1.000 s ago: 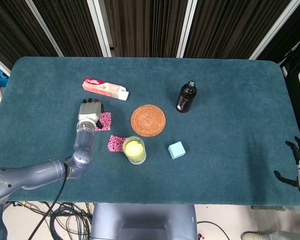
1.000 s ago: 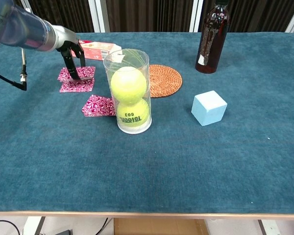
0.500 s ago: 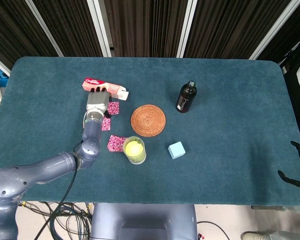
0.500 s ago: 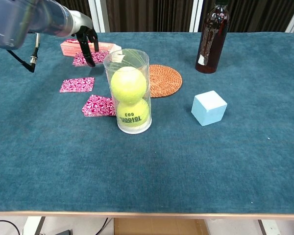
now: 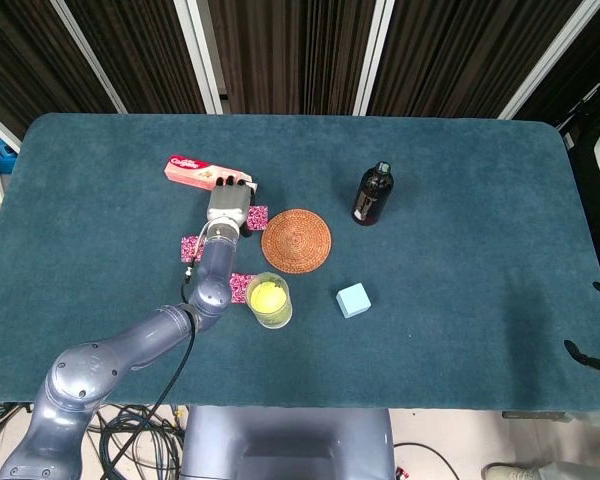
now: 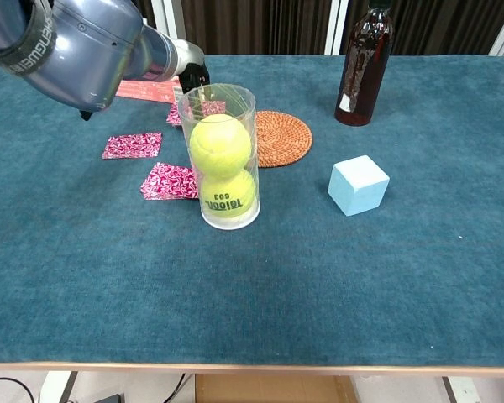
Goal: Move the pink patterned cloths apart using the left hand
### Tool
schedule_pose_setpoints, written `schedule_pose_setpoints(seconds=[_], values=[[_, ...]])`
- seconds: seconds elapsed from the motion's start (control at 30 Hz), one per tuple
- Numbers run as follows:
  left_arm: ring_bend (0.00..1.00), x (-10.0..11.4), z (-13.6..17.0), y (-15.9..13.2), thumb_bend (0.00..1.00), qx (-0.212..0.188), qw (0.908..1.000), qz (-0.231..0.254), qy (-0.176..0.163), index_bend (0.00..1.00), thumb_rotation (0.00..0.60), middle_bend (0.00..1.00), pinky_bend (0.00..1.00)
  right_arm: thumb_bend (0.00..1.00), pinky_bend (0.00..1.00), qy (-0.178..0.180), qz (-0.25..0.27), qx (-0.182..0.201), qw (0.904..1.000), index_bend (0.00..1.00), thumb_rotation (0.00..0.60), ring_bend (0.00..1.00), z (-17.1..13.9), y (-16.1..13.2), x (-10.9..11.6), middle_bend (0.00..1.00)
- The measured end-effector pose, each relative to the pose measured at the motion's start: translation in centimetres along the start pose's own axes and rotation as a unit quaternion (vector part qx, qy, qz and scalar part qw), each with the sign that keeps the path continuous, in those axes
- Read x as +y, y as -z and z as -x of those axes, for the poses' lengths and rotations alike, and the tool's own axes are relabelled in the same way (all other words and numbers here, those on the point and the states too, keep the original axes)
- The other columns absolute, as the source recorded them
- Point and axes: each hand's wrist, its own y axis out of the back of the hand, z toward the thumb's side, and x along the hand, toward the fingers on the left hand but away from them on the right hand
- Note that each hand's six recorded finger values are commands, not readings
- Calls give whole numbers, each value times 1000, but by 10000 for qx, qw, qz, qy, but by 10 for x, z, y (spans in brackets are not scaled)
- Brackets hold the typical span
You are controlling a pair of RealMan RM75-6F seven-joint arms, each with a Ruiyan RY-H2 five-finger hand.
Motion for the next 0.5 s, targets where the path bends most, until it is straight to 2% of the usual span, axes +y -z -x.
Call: schedule_pose_setpoints(seconds=[0.33, 0.5], values=[[0, -1, 1, 2, 270, 107, 9999, -72, -34, 503, 600, 176, 0, 183, 193, 5, 12, 6, 10000, 131, 600, 78, -1, 0, 1, 11], [0, -2, 2, -2, 164, 34, 10000, -86, 5, 422, 600, 162, 0, 182, 193, 7, 2, -1, 10000, 131, 600, 78, 0, 0, 0, 11]])
